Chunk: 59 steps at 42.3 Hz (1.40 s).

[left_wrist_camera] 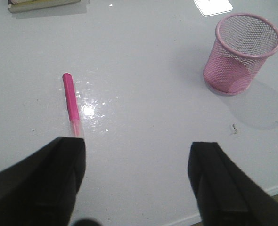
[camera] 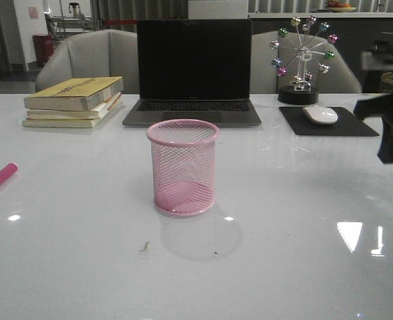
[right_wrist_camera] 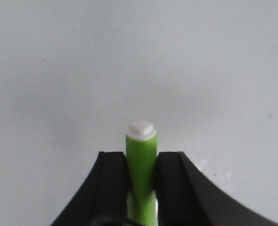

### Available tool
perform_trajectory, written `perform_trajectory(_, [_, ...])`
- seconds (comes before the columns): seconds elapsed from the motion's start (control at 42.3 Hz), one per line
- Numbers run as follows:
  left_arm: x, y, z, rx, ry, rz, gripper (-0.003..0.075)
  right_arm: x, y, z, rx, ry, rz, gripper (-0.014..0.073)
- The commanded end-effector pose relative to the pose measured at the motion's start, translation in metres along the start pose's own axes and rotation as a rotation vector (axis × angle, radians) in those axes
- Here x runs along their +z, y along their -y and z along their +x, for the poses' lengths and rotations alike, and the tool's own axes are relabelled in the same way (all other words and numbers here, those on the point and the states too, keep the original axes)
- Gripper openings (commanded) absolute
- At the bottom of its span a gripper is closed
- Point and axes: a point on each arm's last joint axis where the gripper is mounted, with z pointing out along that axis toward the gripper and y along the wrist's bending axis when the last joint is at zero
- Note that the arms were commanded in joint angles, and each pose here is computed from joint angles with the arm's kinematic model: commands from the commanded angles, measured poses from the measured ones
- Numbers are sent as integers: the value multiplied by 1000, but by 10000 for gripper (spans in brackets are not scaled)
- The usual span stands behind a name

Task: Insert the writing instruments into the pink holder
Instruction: 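Lift the green marker upright with the right gripper toward the holder, then lower the green marker into the pink holder and open the right gripper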

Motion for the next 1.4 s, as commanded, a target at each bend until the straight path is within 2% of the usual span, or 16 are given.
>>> perform_trajectory(0.0, [-5, 1, -14, 4, 95, 5, 507, -65, -22, -13, -39, 313, -36, 115])
perform_trajectory(0.26, [-5, 1, -14, 4, 95, 5, 507, -135, -85, 23, -159, 838, -191, 115])
perform_trajectory(0.521, [-5, 1, -14, 4, 95, 5, 507, -148, -139, 64, -242, 1230, -407, 115])
perform_trajectory(0.71, [-5, 1, -14, 4, 95, 5, 507, -132, -173, 72, -299, 1322, -506, 115])
perform_trajectory(0.946, [-5, 1, -14, -1, 95, 8, 507, -86, -196, 74, -381, 1405, -556, 115])
perform_trajectory(1.159, [-5, 1, -14, -2, 95, 10, 507, -37, -206, 83, -423, 1364, -573, 125])
perform_trajectory(1.254, [-5, 1, -14, -2, 95, 10, 507, -21, -208, 87, -436, 1314, -564, 208])
perform_trajectory(1.372, [-5, 1, -14, -2, 95, 10, 507, -17, -208, 88, -444, 1283, -557, 402])
